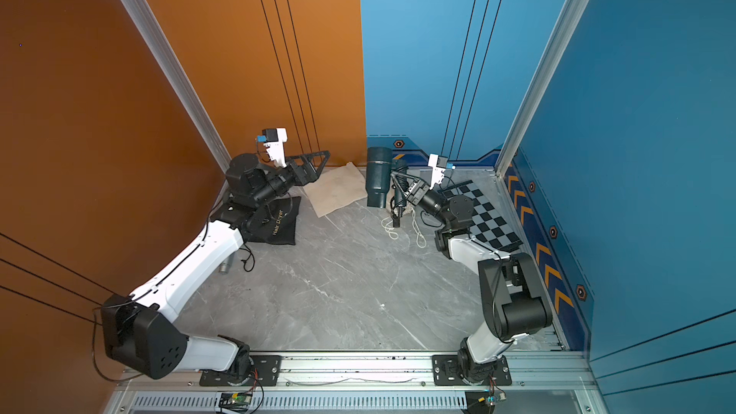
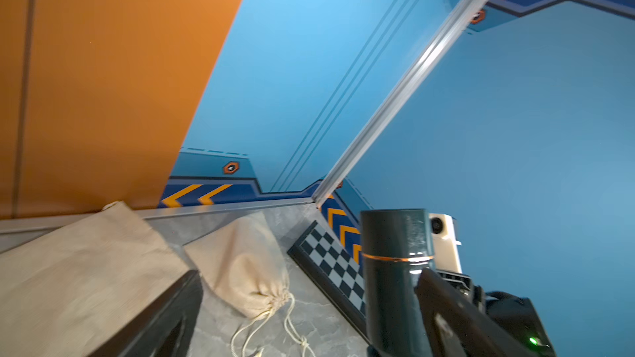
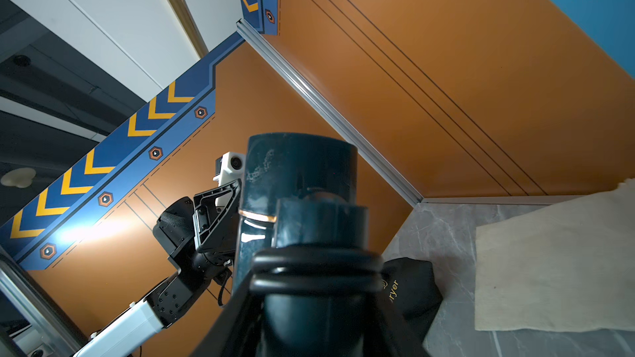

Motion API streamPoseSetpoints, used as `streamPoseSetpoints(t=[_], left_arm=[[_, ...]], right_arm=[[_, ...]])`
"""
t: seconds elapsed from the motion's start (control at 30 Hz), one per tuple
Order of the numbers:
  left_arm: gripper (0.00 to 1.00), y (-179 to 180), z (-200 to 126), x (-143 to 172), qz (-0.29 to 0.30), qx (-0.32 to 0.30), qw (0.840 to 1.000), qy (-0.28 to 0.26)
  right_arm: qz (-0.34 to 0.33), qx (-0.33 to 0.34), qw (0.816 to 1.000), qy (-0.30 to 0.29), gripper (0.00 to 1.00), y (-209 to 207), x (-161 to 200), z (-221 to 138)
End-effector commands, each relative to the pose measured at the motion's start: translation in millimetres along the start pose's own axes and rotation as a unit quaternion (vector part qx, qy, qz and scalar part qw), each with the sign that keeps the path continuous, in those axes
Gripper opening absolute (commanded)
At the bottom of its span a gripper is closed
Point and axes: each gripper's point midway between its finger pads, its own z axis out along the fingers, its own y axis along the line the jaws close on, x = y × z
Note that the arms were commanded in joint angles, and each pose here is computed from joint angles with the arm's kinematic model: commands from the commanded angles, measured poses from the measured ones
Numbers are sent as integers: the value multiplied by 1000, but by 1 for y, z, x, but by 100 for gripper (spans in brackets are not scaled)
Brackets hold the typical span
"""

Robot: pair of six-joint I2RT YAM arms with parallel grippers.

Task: Pack away hair dryers
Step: Adjust the hair dryer, then move the drawstring bag to the center of the board.

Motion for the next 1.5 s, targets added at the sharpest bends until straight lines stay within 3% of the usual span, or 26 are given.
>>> streamPoseSetpoints(t=[0.0, 0.2, 0.4, 0.7, 0.93, 1.07, 1.47], left_arm=[[98, 44, -3, 16, 9, -120, 992, 42], [98, 100, 1, 53, 0, -252, 958, 134], [99, 131, 34, 102, 38, -323, 917, 230], [99, 156, 101, 168, 139, -363, 858, 337], [100, 179, 138, 197, 121, -364, 856, 347], [96, 193, 147, 212, 128, -368, 851, 354], [87, 232, 140, 238, 103, -408, 829, 368]], right_arm=[[-36, -6, 999, -28, 20, 13, -22, -17], [-74, 109, 991, -20, 20, -23, -31, -49], [-119, 251, 961, 12, 20, -52, -29, -75], [-81, 266, 960, -32, 20, -62, -50, -92], [-94, 261, 960, -43, 20, -46, -59, -93], [-101, 251, 961, -49, 20, -37, -63, -90], [-99, 213, 971, -43, 20, -29, -56, -74]])
